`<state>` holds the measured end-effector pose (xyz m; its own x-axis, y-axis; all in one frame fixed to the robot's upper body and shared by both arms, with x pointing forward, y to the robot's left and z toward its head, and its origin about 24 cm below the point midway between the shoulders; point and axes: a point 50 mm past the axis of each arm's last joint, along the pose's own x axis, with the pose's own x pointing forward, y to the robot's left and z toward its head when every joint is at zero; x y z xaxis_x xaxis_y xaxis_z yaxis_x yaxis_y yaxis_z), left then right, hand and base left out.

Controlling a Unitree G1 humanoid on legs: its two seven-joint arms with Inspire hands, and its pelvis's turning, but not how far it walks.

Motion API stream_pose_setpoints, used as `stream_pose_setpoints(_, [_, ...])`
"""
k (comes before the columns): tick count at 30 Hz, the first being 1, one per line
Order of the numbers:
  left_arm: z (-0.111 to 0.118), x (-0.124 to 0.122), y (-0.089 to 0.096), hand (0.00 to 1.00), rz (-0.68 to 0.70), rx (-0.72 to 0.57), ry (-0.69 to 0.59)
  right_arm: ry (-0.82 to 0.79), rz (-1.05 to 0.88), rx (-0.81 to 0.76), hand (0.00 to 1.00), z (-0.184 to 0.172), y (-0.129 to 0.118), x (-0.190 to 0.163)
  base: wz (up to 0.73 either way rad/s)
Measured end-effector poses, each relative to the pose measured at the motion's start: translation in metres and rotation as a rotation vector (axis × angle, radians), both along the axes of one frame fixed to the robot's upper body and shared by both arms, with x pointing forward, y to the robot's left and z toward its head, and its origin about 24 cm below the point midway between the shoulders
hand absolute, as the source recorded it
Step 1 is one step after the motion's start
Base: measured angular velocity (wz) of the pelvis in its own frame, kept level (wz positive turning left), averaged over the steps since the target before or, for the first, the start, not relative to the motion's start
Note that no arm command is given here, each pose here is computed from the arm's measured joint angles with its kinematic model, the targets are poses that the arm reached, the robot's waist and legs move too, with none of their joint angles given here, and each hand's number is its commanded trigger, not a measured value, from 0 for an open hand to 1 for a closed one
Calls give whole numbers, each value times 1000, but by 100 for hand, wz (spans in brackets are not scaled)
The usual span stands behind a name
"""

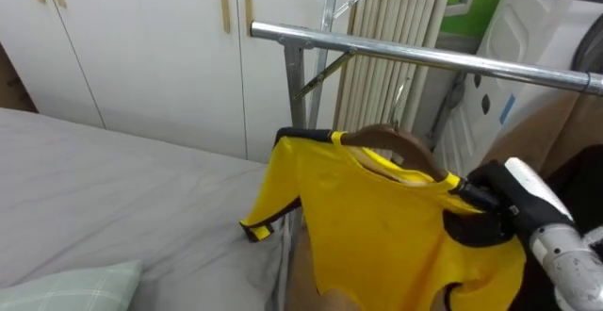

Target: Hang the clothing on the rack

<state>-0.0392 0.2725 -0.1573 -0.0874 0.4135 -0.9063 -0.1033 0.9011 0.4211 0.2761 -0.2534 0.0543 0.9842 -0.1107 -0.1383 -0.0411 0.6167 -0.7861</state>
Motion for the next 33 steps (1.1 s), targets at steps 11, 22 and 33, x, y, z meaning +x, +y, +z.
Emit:
stream_pose_setpoints(11, [0, -2, 1, 0, 0, 3, 5, -88, -32, -99, 100, 10, 0, 1, 0])
stream_pose_setpoints(22, [1, 0, 2, 0, -28, -1, 9, -102, -60, 58, 100, 6, -2, 1, 0])
stream_pose_setpoints(33, [2, 3, 4, 0, -113, -31, 18, -70, -87, 181, 100, 0, -6, 8, 1])
